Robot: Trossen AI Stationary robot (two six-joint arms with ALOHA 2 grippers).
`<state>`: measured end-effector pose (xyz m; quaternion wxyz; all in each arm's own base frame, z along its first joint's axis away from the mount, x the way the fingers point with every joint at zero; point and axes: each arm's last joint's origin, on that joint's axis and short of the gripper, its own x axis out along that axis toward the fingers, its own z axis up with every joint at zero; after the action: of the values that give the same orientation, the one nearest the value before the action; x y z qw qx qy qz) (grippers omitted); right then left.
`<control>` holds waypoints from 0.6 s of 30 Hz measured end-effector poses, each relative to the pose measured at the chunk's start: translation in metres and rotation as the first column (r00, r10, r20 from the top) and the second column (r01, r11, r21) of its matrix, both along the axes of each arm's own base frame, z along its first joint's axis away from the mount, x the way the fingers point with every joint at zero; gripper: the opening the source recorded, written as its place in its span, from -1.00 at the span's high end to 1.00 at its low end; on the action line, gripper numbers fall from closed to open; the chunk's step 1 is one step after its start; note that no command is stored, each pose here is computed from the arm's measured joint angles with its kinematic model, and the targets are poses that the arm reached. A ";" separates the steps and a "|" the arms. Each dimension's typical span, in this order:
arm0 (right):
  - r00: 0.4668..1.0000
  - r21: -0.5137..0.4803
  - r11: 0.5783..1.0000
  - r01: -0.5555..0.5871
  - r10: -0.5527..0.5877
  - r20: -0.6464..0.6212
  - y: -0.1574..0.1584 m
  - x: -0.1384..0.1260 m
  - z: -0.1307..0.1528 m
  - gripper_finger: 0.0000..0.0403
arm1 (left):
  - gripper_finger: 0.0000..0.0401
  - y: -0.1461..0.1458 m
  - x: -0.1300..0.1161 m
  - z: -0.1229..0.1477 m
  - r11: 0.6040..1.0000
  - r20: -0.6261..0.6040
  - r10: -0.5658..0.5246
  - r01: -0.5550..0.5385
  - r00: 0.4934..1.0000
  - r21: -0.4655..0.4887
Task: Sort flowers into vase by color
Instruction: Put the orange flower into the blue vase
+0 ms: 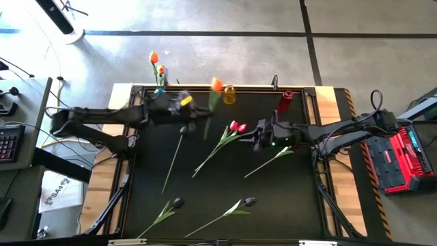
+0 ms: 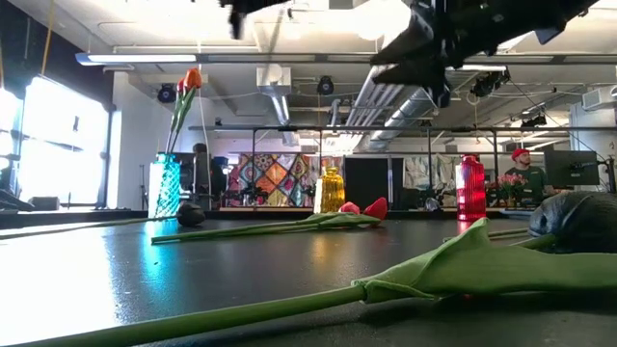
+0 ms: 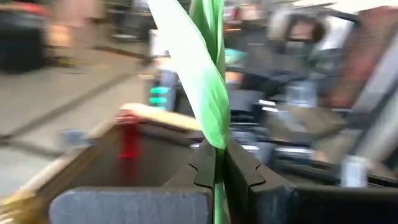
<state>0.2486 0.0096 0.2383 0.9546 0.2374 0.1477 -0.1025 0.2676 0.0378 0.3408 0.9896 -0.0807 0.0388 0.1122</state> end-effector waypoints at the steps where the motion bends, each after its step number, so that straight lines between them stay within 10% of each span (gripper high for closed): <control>1: 1.000 0.007 1.000 0.013 -0.013 -0.016 0.000 -0.001 -0.002 0.43 | 1.00 0.003 -0.009 0.004 0.997 -0.012 0.078 -0.077 0.997 0.021; 9: 0.998 0.020 0.999 0.044 -0.043 -0.040 -0.001 -0.002 -0.004 0.43 | 1.00 0.022 -0.089 -0.012 0.853 0.039 0.510 -0.512 0.859 0.106; 18: 0.997 0.032 0.997 0.068 -0.067 -0.033 -0.001 -0.002 -0.004 0.43 | 1.00 0.025 -0.148 -0.029 0.617 0.267 0.701 -0.751 0.661 0.237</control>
<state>0.2469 0.0082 0.2348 0.9441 0.2563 0.1565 -0.1360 0.1195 0.0627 0.3118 0.8576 0.0677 -0.0900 0.5019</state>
